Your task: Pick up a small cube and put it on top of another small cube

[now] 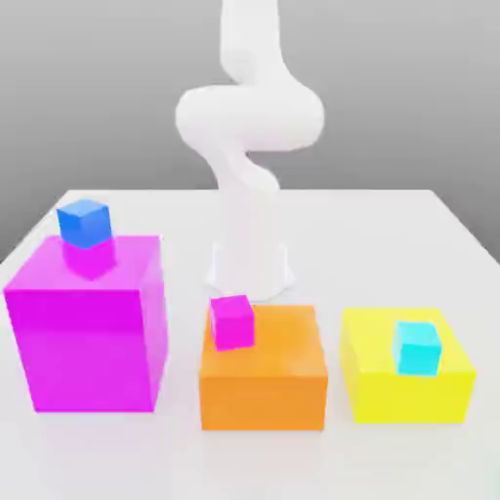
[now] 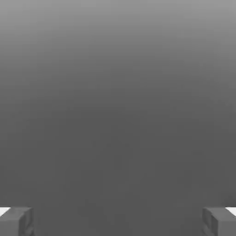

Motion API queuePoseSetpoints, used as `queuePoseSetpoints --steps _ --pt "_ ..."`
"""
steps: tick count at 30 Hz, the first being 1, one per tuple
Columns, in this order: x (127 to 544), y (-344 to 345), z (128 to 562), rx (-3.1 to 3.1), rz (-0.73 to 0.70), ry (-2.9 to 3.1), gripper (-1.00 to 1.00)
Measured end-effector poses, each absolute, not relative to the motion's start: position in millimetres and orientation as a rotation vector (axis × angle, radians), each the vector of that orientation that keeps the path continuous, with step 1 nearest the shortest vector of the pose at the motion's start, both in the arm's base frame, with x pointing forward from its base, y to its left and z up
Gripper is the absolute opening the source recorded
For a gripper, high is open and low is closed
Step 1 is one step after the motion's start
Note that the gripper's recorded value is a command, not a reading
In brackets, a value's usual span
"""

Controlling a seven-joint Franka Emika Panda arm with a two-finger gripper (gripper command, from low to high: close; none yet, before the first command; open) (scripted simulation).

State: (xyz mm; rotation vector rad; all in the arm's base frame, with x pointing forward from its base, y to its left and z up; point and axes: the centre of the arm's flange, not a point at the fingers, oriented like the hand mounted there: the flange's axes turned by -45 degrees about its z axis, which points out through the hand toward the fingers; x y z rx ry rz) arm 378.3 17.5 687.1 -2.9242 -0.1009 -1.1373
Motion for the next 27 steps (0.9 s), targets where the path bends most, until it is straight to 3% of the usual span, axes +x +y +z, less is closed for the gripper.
queuePoseSetpoints --steps 7,14,27 --pt "455.1 80.1 605.6 -2.981 -0.892 -0.463 0.00" --pt "502.7 154.0 506.7 -2.969 -0.645 -0.827 0.00" --pt "503.4 293.1 287.0 -2.771 -0.175 -1.480 0.00"
